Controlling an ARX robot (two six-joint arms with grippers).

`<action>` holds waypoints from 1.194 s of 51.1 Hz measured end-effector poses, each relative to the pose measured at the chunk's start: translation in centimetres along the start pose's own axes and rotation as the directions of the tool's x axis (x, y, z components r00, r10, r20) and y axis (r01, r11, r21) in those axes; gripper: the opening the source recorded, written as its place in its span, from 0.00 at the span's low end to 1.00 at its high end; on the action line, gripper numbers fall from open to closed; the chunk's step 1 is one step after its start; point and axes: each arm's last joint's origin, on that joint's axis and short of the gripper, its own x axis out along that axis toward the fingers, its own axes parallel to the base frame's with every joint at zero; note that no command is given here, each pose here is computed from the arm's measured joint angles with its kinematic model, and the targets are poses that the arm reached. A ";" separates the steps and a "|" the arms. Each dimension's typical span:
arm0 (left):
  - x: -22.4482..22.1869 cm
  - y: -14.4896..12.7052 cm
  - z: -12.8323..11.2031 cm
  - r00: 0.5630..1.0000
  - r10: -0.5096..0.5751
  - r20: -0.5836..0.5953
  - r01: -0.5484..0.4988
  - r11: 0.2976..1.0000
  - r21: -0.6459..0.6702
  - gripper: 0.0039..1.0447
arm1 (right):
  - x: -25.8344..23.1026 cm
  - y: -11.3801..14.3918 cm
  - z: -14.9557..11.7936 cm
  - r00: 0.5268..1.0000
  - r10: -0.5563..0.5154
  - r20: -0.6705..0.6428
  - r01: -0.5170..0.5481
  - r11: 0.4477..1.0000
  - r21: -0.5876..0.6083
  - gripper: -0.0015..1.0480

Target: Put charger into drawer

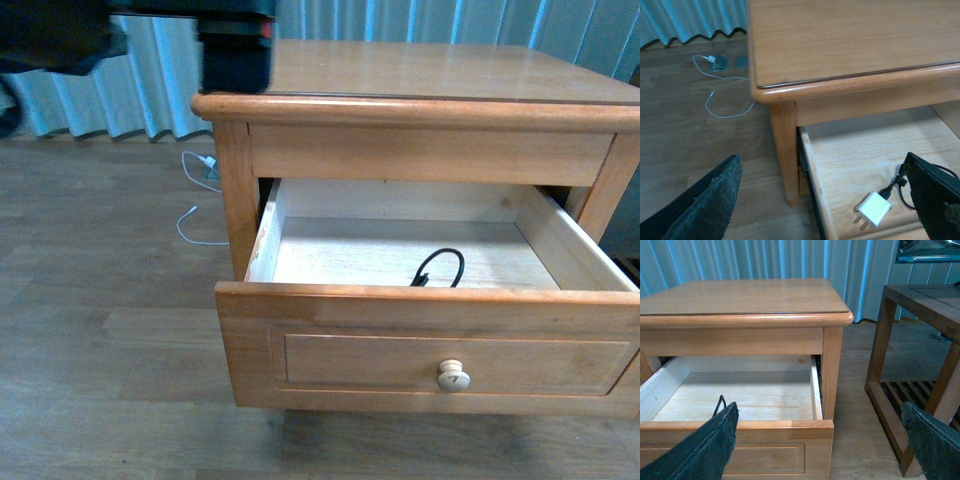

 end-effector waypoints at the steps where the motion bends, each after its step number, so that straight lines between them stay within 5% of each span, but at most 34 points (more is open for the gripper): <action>1: -0.7 0.5 0.0 1.000 0.006 0.004 -0.006 1.000 -0.005 0.95 | 0.0 0.0 0.0 1.000 0.000 0.000 0.000 1.000 0.000 0.92; 13: -9.2 4.9 0.0 0.996 0.033 0.086 -0.023 0.993 -0.114 0.95 | 0.0 0.0 0.0 1.000 0.000 0.000 0.000 1.000 0.000 0.92; 22: -15.3 6.9 -2.9 0.992 0.082 0.091 -0.063 0.979 -0.195 0.95 | 0.0 0.0 0.0 1.000 0.000 0.000 0.000 1.000 0.000 0.92; 35: -17.2 7.6 -3.9 0.980 0.149 0.134 -0.105 0.952 -0.289 0.95 | 0.0 0.0 0.0 1.000 0.000 0.000 0.000 1.000 0.000 0.92; 45: -16.8 6.9 -6.1 0.962 0.167 0.216 -0.145 0.983 -0.112 0.63 | 0.0 0.0 0.0 1.000 0.000 0.000 0.000 1.000 0.000 0.92; 61: -15.9 6.8 -9.5 0.963 0.171 0.206 -0.159 0.984 -0.074 0.10 | 0.0 0.0 0.0 1.000 0.000 0.000 0.000 1.000 0.000 0.92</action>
